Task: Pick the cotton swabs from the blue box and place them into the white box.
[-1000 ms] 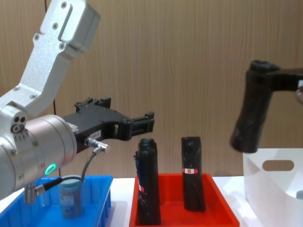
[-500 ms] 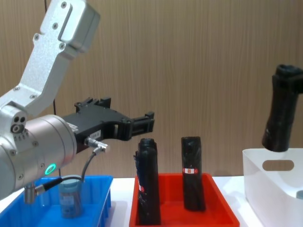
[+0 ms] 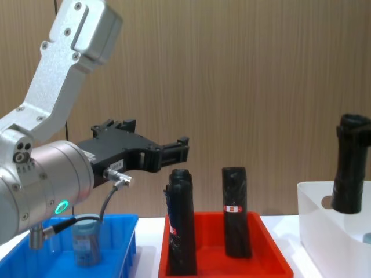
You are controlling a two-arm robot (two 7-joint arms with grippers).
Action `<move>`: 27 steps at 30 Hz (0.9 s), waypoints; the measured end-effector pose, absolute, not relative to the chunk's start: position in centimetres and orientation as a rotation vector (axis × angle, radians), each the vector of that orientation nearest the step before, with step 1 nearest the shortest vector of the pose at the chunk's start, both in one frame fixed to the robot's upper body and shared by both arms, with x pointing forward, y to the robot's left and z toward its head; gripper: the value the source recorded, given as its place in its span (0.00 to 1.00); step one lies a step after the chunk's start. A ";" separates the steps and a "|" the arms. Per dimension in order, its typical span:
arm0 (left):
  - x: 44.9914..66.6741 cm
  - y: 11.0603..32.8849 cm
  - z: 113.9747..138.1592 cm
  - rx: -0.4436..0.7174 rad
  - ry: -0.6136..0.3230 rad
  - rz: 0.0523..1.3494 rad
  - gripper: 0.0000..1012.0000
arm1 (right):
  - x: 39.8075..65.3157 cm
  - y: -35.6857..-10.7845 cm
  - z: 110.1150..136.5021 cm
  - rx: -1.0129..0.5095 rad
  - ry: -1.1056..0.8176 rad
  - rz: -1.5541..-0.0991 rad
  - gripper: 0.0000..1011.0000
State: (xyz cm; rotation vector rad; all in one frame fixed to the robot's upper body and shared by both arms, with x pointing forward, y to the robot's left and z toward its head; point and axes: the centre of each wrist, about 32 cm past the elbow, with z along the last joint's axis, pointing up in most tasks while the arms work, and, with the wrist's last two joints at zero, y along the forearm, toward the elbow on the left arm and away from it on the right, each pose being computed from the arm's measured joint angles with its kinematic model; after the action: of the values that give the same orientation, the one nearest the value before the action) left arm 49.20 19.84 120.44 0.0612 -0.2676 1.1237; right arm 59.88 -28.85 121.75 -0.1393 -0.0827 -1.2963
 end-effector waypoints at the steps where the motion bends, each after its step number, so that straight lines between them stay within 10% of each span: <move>1: 49.2 19.8 120.4 0.061 -0.268 1.124 0.99 | 60.0 -28.9 121.6 -0.143 -0.080 -1.298 0.36; 9: 49.2 19.8 120.4 0.061 -0.268 1.124 0.99 | 60.8 -29.0 120.5 -0.166 -0.055 -1.310 0.41; 27: 49.2 19.8 120.4 0.061 -0.268 1.124 0.99 | 60.9 -29.5 120.0 -0.152 -0.057 -1.319 0.96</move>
State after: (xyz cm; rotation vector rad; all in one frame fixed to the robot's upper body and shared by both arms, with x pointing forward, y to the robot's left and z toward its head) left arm 49.20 19.84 120.44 0.0612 -0.2675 1.1237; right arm 60.95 -29.46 119.99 -0.1524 -0.0568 -1.3194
